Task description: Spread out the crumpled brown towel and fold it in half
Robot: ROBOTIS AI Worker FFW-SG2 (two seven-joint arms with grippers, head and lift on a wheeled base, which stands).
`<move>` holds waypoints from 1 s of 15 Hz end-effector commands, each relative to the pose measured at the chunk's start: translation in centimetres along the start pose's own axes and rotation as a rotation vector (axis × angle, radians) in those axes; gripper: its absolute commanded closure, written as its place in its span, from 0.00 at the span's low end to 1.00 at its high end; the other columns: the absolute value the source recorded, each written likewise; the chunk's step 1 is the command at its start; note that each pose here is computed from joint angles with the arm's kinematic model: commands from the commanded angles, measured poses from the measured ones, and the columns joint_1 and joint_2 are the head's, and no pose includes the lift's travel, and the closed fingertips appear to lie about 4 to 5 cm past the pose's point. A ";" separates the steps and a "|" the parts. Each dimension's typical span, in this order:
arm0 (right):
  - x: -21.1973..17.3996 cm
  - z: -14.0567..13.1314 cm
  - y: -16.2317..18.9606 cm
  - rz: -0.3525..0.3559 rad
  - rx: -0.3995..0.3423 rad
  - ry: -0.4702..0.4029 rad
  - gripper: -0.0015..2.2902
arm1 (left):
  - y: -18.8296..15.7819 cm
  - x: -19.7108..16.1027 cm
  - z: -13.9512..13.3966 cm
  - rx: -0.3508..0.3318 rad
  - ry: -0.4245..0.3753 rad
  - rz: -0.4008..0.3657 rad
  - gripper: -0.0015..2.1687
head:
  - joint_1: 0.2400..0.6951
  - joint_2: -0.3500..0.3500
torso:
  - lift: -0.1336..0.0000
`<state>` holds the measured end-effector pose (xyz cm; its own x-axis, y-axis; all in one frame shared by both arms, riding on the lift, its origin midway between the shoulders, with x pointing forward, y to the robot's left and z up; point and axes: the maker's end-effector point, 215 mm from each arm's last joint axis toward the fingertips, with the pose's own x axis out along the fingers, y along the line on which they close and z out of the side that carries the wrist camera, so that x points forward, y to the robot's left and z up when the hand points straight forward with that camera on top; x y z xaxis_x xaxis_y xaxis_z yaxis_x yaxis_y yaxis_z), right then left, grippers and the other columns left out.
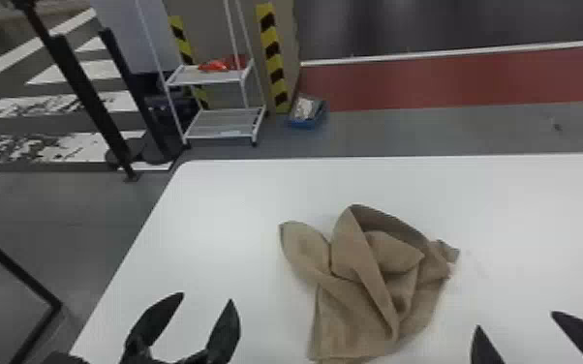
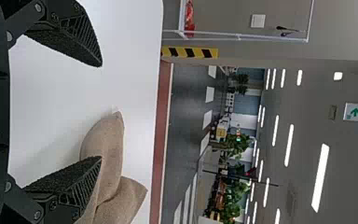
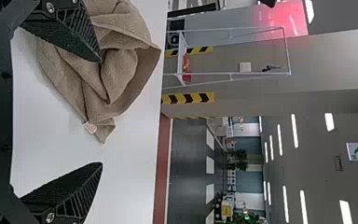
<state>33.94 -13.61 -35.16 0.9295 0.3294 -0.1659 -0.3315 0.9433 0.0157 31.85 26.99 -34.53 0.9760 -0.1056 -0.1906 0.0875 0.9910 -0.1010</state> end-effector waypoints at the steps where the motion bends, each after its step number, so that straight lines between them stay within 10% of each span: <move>1: 0.9 -0.2 -0.4 0.007 -0.089 0.021 0.04 | -0.6 0.1 -1.1 -0.021 0.037 -0.019 0.09 | 1.00 0.84 | 0.07; 4: 2.4 0.7 -1.3 0.058 -0.189 0.076 0.04 | -0.9 0.1 -1.7 -0.027 0.058 -0.029 0.09 | 1.00 0.81 | 0.07; 10: 6.8 1.1 3.9 0.503 -0.443 0.267 0.05 | -1.7 -0.3 -2.4 -0.036 0.105 -0.062 0.09 | 1.00 0.88 | 0.07; 15: 6.4 -0.9 3.0 0.642 -0.557 0.431 0.07 | -1.4 -0.6 -2.4 -0.031 0.120 -0.059 0.09 | 1.00 0.93 | 0.07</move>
<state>38.24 -7.66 -36.60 0.4466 0.6574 -0.6069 -0.8872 0.4134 -0.2049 30.75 25.41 -36.74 0.9372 -0.1809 -0.2983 0.1445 0.9796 -0.1399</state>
